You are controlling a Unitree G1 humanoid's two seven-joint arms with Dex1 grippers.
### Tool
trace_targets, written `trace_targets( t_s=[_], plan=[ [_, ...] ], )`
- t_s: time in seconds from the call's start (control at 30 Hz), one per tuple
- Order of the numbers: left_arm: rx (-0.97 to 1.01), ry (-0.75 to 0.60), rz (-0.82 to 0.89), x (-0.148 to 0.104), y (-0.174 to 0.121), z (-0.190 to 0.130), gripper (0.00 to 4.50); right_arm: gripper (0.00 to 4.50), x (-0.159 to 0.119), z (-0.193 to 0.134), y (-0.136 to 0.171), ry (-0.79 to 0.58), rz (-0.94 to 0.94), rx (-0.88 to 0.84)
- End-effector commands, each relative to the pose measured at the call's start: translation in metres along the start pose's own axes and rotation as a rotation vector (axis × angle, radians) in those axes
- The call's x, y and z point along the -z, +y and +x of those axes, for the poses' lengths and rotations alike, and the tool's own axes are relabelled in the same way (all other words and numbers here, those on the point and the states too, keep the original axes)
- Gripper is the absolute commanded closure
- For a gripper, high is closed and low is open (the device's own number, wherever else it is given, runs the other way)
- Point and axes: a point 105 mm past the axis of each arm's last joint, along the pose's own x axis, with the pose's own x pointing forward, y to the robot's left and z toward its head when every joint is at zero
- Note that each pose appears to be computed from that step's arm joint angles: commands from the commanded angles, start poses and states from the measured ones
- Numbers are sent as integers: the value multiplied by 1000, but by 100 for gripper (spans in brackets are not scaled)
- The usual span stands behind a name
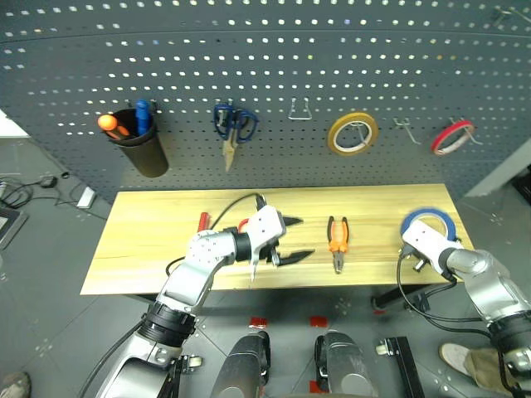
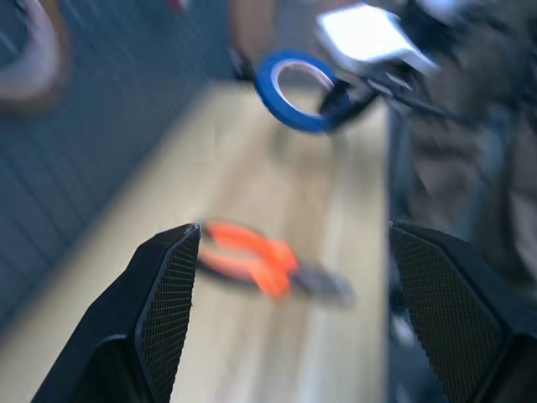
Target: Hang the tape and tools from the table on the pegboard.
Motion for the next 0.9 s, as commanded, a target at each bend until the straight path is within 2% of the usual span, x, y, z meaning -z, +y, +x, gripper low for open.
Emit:
trace_targets(
  t_s=[0.03, 0.13, 0.23, 0.5, 0.77, 0.83, 0.9],
  plan=[
    [-60, -100, 22, -29, 12, 3, 74, 383, -62, -23, -7, -239, -137, 163],
    [-110, -151, 1, -44, 23, 8, 74, 383, -94, -36, -19, -372, -162, 283],
    [-125, -163, 10, -50, 27, 13, 74, 383, -107, -35, -41, -441, -130, 353],
    [-145, -175, 9, -53, 28, 20, 74, 383, -95, -6, -93, -422, -27, 396],
    [-157, -157, 12, -48, 31, 17, 74, 383, -104, 19, -96, -480, 103, 274],
    [-160, -146, 10, -45, 31, 15, 74, 307, -102, 20, -97, -479, 141, 278],
    [-165, -118, 4, -37, 31, 11, 74, 251, -99, 20, -95, -469, 177, 286]
  ],
)
